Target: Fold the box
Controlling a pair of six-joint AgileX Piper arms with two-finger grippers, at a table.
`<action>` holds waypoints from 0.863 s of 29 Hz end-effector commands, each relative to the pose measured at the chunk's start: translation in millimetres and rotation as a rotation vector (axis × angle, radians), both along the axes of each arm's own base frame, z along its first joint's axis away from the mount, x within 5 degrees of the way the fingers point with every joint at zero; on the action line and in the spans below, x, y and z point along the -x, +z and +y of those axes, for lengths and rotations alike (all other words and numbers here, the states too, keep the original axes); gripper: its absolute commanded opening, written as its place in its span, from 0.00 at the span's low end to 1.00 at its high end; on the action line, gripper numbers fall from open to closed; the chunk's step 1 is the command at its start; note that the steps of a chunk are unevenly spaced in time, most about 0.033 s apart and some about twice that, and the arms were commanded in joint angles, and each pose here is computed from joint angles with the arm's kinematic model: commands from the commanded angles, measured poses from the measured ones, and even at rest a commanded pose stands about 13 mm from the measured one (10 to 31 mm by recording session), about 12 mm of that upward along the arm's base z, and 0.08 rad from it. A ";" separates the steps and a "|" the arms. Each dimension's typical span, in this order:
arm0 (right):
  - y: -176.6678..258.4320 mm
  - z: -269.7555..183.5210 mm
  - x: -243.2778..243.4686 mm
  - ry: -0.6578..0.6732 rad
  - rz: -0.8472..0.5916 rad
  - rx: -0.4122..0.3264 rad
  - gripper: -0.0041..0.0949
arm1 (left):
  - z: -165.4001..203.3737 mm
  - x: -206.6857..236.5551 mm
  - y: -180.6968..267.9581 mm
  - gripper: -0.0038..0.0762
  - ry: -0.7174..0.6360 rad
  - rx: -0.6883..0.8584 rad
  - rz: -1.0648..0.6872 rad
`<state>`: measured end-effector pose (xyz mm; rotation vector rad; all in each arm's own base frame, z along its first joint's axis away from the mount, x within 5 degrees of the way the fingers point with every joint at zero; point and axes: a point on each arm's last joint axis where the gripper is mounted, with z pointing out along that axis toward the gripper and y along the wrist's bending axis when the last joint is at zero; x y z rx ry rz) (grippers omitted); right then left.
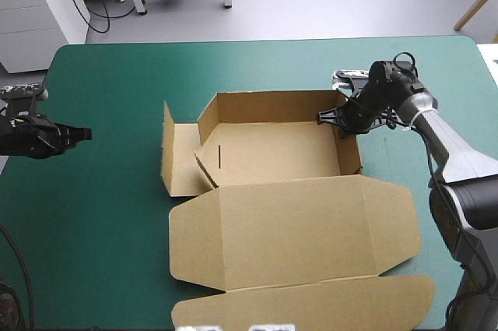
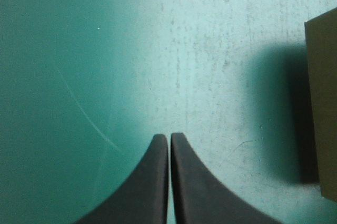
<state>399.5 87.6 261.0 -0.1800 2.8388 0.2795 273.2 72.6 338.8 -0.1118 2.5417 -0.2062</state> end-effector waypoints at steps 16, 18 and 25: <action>45.7 -3.4 9.2 0.027 -0.046 -0.008 0.02 | -3.4 -5.6 10.6 0.75 0.061 0.090 -0.042; 60.0 -4.4 11.7 0.031 -0.063 -0.011 0.02 | -4.0 -8.4 6.4 0.75 0.060 0.117 -0.022; 117.0 -20.7 35.0 0.003 -0.217 -0.045 0.02 | -7.0 -16.4 -2.2 0.75 0.054 0.205 0.006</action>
